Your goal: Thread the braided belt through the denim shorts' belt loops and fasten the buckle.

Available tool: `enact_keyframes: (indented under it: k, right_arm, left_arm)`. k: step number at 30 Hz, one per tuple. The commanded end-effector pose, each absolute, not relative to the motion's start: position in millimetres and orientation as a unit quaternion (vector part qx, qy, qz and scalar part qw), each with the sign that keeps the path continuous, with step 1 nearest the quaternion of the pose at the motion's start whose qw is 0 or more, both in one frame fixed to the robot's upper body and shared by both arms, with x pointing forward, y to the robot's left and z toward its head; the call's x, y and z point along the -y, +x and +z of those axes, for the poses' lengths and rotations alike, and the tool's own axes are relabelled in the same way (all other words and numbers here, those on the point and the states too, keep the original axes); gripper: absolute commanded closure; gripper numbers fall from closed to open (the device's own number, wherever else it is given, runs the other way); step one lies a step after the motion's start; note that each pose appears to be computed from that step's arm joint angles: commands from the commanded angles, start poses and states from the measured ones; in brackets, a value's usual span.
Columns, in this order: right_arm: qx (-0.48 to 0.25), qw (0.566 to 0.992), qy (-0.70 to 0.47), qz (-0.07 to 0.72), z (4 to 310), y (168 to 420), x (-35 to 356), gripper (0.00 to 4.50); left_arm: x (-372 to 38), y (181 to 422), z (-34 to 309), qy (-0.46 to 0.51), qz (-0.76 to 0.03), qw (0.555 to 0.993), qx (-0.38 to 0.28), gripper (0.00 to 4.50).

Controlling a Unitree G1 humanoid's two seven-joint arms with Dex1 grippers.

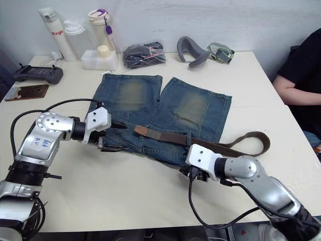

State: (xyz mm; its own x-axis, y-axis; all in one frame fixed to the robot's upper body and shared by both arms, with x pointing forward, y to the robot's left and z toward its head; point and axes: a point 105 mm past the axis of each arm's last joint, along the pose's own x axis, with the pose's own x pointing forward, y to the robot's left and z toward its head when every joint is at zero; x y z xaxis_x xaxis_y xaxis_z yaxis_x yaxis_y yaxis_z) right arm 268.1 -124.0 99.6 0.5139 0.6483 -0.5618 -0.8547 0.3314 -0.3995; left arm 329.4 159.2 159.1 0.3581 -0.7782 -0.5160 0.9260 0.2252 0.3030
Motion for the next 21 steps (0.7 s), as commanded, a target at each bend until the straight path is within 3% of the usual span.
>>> enact_keyframes:
  k: [1, 4, 5, 12, 18, 21]
  right_arm:
    - [-0.155, 0.794, -0.383, 0.447, 99, 273, 136, 2.86]
    - [-0.163, 0.781, -0.415, 0.438, 104, 272, 161, 4.24]
    - [-0.163, 0.773, -0.435, 0.431, 107, 275, 173, 4.38]
    - [-0.141, 0.71, -0.553, 0.413, 120, 298, 246, 4.38]
    - [-0.105, 0.681, -0.588, 0.424, 127, 320, 261, 4.38]
    - [-0.101, 0.692, -0.576, 0.422, 137, 323, 264, 3.21]
  left_arm:
    - [-149, 323, 170, 0.274, -0.56, 0.775, -0.101, 0.0]
    - [-147, 321, 170, 0.266, -0.564, 0.776, -0.1, 0.0]
    - [-146, 320, 170, 0.264, -0.565, 0.775, -0.1, 0.0]
    - [-137, 312, 157, 0.267, -0.586, 0.755, -0.123, 0.0]
    - [-126, 306, 151, 0.263, -0.605, 0.74, -0.132, 0.0]
    - [-123, 304, 151, 0.259, -0.61, 0.737, -0.129, 0.0]
